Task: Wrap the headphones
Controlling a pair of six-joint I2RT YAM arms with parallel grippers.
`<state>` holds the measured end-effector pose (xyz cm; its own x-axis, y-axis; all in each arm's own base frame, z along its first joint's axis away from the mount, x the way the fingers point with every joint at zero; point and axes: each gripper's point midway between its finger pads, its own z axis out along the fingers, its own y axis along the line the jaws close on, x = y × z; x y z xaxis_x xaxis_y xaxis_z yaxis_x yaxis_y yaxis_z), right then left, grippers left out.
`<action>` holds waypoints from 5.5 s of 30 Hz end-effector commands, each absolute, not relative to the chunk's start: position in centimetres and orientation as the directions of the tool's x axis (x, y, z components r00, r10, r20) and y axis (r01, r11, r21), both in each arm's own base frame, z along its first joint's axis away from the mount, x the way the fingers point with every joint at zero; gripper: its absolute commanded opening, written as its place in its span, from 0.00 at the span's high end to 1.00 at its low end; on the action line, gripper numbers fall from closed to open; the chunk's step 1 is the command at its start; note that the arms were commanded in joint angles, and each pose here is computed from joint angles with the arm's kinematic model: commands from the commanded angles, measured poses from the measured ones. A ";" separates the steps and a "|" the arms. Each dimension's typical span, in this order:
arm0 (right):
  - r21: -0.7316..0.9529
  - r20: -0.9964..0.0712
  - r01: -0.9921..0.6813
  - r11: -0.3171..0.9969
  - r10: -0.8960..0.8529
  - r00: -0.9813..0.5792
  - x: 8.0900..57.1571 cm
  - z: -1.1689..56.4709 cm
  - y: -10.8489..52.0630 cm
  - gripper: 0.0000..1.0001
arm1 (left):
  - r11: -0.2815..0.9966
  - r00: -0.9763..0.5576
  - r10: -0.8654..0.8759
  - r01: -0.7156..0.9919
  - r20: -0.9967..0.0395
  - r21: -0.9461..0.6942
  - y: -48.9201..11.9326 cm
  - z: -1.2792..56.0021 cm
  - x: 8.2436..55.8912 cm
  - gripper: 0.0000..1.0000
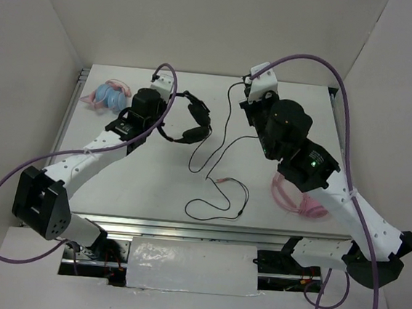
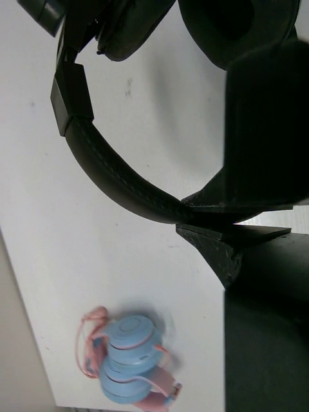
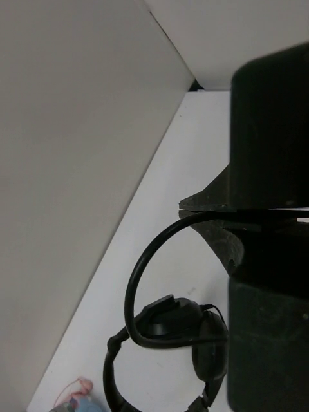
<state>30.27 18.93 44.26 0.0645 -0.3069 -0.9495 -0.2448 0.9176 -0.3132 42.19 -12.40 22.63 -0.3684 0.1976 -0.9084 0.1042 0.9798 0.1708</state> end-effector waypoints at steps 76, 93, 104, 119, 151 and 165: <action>0.386 -0.915 -0.855 0.346 0.024 -0.404 36.8 19.8 33.3 0.97 | 0.925 0.236 -0.379 0.053 -0.895 -0.377 -13.2 57.5 32.4 1.00; 0.457 -0.884 -0.886 0.080 -0.067 -0.462 33.1 15.8 43.8 0.80 | 0.911 0.284 -0.412 0.093 -0.866 -0.402 -12.1 62.8 30.7 1.00; 0.558 -0.825 -0.829 -0.026 -0.124 -0.552 27.8 12.6 44.1 1.00 | 0.910 0.405 -0.360 -0.048 -0.841 -0.413 -7.9 65.9 29.4 1.00; 0.393 -0.845 -0.645 0.656 -0.019 -0.534 20.8 12.7 28.6 1.00 | 0.873 0.253 -0.235 -0.371 -0.939 -0.318 -4.0 56.4 40.4 1.00; -0.185 -0.975 -0.350 0.918 -0.128 0.180 22.4 41.0 19.3 1.00 | 0.964 -0.370 -0.023 -0.256 -0.929 0.078 -6.6 24.4 48.7 1.00; -0.361 -0.911 -0.398 0.843 -0.226 0.345 32.0 47.4 19.3 1.00 | 0.889 -0.296 0.335 0.414 -0.895 0.196 -23.4 19.4 36.3 1.00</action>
